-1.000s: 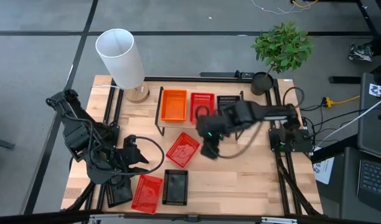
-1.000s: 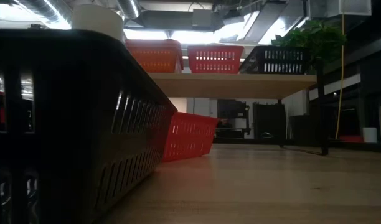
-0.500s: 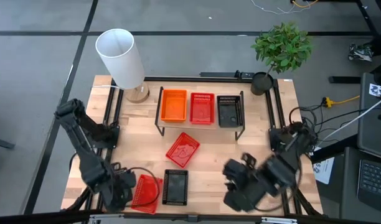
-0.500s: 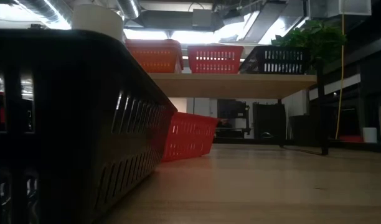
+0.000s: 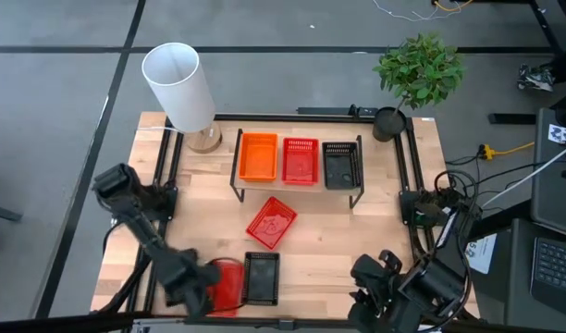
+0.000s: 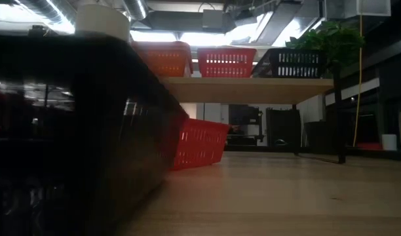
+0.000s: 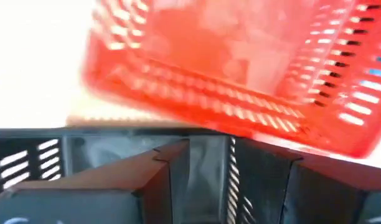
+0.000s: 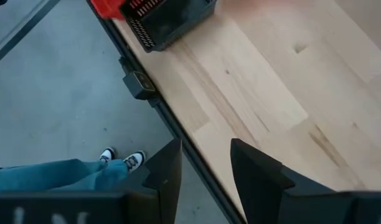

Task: Stack baskets on shelf by color
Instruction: Adjust the bins, then stack the right black bin on top of the other black bin on the shelf

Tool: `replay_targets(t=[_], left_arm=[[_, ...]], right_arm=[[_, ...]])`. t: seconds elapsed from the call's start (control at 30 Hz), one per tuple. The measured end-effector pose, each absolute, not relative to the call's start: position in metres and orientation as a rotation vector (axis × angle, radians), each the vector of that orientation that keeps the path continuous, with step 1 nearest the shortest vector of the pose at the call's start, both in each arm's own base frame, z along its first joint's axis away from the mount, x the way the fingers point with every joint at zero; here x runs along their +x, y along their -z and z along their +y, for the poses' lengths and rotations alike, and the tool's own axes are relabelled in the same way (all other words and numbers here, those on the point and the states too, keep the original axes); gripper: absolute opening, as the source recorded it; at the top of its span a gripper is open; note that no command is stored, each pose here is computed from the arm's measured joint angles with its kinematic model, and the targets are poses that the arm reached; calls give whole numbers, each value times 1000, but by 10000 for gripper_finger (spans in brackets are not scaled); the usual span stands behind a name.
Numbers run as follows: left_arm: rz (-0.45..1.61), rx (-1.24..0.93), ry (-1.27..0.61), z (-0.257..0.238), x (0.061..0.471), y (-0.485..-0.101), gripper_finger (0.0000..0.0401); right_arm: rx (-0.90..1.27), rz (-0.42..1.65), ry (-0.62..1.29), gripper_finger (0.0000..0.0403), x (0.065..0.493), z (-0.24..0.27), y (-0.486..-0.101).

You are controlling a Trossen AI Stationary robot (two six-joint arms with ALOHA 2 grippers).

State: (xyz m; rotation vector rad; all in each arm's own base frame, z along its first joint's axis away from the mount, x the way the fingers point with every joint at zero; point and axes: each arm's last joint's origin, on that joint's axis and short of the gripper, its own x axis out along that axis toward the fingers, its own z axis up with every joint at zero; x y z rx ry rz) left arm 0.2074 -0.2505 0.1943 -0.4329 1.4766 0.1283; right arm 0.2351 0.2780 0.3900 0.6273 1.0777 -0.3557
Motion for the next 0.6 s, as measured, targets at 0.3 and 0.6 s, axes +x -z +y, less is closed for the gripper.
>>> replay_targets(t=[0.3, 0.6], left_arm=[[1187, -421, -32, -192, 294, -214, 120], [1089, -479, 57, -163, 318, -267, 119]], right_arm=[[631, 1067, 353, 136, 236, 278, -390], [565, 1041, 334, 136, 236, 279, -389]])
